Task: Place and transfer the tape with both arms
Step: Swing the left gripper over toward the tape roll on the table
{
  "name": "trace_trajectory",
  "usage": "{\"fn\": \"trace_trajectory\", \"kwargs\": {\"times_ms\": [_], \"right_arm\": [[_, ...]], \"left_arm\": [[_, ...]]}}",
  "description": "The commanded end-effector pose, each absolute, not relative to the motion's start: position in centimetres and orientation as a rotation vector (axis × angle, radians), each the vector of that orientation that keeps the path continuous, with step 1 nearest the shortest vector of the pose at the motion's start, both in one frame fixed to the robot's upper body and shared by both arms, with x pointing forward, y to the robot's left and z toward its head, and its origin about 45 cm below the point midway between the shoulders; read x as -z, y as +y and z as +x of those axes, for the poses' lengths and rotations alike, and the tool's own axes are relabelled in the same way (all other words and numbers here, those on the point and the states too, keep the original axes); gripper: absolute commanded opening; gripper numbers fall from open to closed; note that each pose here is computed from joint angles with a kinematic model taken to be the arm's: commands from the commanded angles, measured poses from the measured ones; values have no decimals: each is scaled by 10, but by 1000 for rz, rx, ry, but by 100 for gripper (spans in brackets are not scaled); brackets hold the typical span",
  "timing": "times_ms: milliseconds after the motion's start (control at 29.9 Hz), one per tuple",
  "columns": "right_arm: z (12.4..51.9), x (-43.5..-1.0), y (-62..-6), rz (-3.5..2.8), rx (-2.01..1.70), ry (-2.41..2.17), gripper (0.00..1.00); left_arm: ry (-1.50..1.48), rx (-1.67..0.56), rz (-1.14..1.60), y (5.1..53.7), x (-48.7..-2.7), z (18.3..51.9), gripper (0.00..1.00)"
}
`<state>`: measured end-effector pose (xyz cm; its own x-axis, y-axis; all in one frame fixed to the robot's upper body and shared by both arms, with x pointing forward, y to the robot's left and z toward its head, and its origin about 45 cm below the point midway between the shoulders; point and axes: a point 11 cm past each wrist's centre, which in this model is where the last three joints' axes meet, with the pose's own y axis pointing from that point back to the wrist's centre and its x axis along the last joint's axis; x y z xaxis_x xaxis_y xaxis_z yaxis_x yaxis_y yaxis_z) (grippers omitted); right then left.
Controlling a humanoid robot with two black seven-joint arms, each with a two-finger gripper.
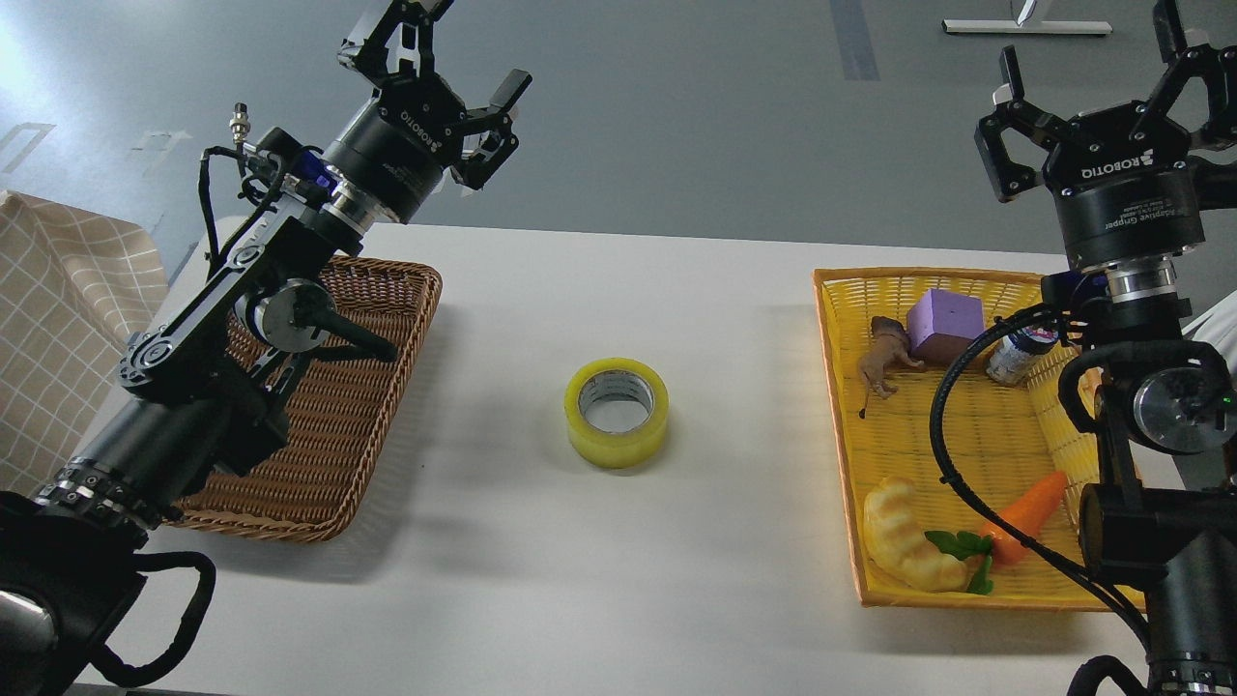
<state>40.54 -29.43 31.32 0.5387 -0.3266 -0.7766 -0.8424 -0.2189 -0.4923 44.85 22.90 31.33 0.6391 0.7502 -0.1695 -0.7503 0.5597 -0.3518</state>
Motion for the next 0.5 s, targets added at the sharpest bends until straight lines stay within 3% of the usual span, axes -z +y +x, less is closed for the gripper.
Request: {"fn": "trace_trajectory", "kwargs": {"times_ms": [0, 468], "right_arm": [[405, -310, -294, -1788, -660, 979, 100], [402, -304, -297, -1781, -670, 993, 100]], "left_arm": [[-95, -848, -329, 221, -318, 446, 98], [-515, -636, 68, 189, -330, 420, 98]]}}
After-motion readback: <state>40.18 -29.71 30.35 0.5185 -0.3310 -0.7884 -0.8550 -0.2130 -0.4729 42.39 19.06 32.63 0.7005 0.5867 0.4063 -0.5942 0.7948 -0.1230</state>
